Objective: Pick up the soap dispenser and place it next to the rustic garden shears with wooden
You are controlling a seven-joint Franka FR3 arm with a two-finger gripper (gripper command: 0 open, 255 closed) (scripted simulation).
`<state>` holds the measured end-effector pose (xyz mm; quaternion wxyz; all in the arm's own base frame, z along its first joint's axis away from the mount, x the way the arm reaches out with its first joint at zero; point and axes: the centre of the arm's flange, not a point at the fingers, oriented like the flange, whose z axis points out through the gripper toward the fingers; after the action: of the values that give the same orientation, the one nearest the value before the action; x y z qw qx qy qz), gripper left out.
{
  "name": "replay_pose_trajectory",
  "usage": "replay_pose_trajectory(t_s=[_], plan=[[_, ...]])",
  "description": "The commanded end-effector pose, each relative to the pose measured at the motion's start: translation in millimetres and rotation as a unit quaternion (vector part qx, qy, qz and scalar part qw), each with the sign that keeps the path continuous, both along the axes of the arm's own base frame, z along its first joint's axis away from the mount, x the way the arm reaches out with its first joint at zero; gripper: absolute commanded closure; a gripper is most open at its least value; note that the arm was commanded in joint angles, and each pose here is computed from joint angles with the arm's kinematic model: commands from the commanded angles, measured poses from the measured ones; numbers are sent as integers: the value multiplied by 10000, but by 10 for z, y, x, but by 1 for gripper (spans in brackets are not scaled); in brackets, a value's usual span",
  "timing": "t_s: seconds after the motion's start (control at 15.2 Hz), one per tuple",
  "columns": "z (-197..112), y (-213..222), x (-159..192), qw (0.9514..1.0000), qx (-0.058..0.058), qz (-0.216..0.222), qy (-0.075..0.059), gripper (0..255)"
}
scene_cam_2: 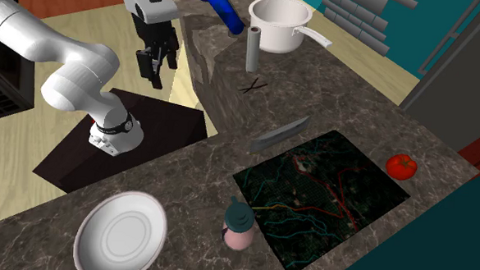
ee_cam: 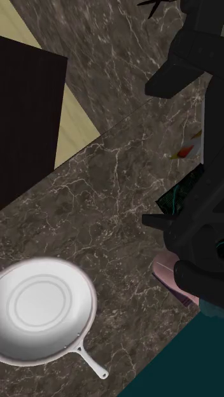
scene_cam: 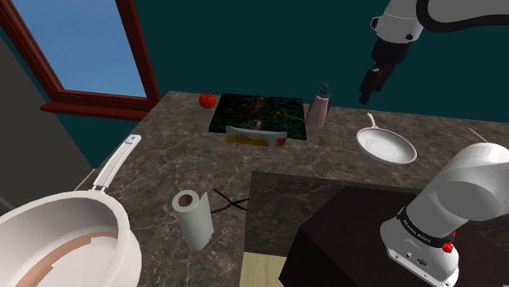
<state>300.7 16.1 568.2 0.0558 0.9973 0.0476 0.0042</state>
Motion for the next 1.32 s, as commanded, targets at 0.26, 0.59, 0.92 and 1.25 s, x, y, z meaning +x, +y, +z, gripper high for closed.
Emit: replay_pose_trajectory(t_s=[0.26, 0.59, 0.92, 1.25], plan=[[-181, -310, 362, 10000, -52, 39, -39, 0], [-398, -696, 819, 9999, -116, 89, -87, 0], [-607, -1081, 1283, 9997, -180, 138, -135, 0], [-805, -1463, 1752, 9994, -245, 187, -183, 0]])
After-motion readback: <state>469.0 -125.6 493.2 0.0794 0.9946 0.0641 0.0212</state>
